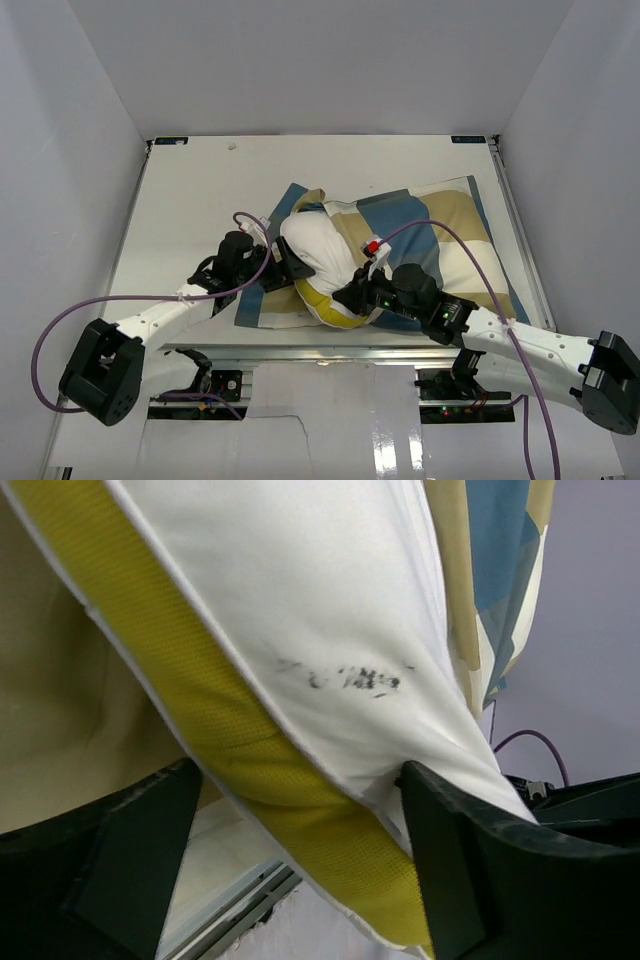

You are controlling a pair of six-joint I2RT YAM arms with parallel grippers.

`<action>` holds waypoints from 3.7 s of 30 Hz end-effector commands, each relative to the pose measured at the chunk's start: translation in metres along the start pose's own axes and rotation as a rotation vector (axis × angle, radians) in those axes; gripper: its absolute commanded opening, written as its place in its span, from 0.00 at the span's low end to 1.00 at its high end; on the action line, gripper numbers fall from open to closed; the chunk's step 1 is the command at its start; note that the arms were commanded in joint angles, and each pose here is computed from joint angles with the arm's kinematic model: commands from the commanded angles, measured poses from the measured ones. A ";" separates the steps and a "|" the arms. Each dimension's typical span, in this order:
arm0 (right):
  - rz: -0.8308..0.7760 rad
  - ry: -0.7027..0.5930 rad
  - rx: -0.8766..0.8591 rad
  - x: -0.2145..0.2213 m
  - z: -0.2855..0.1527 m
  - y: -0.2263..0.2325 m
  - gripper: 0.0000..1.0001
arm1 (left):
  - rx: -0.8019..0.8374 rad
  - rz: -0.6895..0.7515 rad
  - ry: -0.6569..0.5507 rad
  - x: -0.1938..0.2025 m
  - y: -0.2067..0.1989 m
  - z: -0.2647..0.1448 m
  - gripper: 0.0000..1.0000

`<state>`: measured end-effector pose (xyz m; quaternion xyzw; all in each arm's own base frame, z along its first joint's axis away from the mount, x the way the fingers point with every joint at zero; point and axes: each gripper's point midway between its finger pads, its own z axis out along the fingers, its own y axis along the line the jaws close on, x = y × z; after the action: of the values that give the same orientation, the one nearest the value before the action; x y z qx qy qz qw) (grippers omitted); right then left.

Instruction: Remove the pillowcase from the pillow

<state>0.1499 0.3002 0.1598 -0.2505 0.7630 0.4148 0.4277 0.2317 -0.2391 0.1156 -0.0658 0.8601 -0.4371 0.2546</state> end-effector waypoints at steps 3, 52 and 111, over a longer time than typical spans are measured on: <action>0.002 -0.107 -0.116 -0.040 -0.006 0.033 0.56 | 0.086 0.015 -0.060 -0.016 -0.030 0.008 0.65; 0.030 0.139 0.879 -0.165 0.118 -0.345 0.08 | -0.094 0.150 -0.435 -0.070 -0.050 -0.095 0.00; 0.192 -0.084 0.951 -0.011 -0.083 -0.213 0.08 | -0.277 0.197 -0.528 -0.153 -0.100 -0.106 0.00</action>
<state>0.2661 0.1900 0.1228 -0.0297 0.8558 0.1926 0.4791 0.2874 -0.1948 0.2475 -0.1176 0.8451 -0.2871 0.4354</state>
